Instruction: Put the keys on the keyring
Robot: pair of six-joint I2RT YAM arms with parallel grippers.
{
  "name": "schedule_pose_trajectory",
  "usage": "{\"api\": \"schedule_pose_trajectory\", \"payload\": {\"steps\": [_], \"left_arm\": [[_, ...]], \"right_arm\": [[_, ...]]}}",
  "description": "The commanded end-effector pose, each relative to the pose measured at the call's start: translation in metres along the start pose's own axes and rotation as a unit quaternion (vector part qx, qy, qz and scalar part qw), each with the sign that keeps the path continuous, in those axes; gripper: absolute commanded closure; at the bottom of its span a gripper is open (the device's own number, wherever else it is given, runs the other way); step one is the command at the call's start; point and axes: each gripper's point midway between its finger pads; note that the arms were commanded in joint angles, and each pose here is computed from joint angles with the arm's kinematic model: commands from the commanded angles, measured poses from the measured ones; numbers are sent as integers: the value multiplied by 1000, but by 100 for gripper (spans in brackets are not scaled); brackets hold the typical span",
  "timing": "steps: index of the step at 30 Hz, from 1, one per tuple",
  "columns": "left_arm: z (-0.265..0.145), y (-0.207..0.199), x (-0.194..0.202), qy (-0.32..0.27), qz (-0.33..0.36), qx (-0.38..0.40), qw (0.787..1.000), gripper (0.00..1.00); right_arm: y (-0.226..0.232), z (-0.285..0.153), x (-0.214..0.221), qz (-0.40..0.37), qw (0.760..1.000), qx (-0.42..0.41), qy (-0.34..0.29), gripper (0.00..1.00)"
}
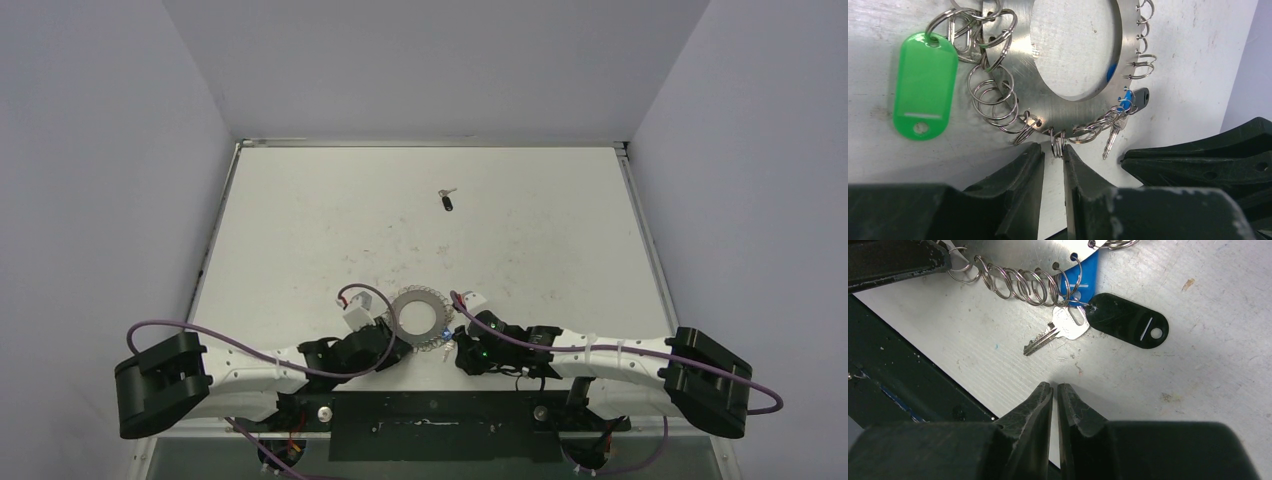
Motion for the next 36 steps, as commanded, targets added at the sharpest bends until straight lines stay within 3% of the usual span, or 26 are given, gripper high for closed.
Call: {"api": "schedule_pose_trajectory", "payload": {"steps": [1,7,13,20,36], "left_arm": [[0,5,-8,-21,-15,6,1000,82],[-2,8,-11,-27,-17,7,999,82],[-4,11,-14,-34,-33,12,999,74],[-6,16,-16,-40,-38,14,998,88],[9,0,-5,-20,32,13,999,85]], "right_arm": [[9,0,-22,-1,999,-7,-31,87],[11,3,-21,1,1000,-11,-26,87],[12,5,-19,1,1000,-13,-23,87],[13,7,-18,2,1000,-15,-19,87],[13,7,-19,0,1000,-16,-18,87]]}}
Point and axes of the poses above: each gripper's point midway between its finger pads, its own z axis out along the fingers, its own y axis along the line the jaws close on, x = y × z, and after that the axes turned 7 degrees about -z, right-handed
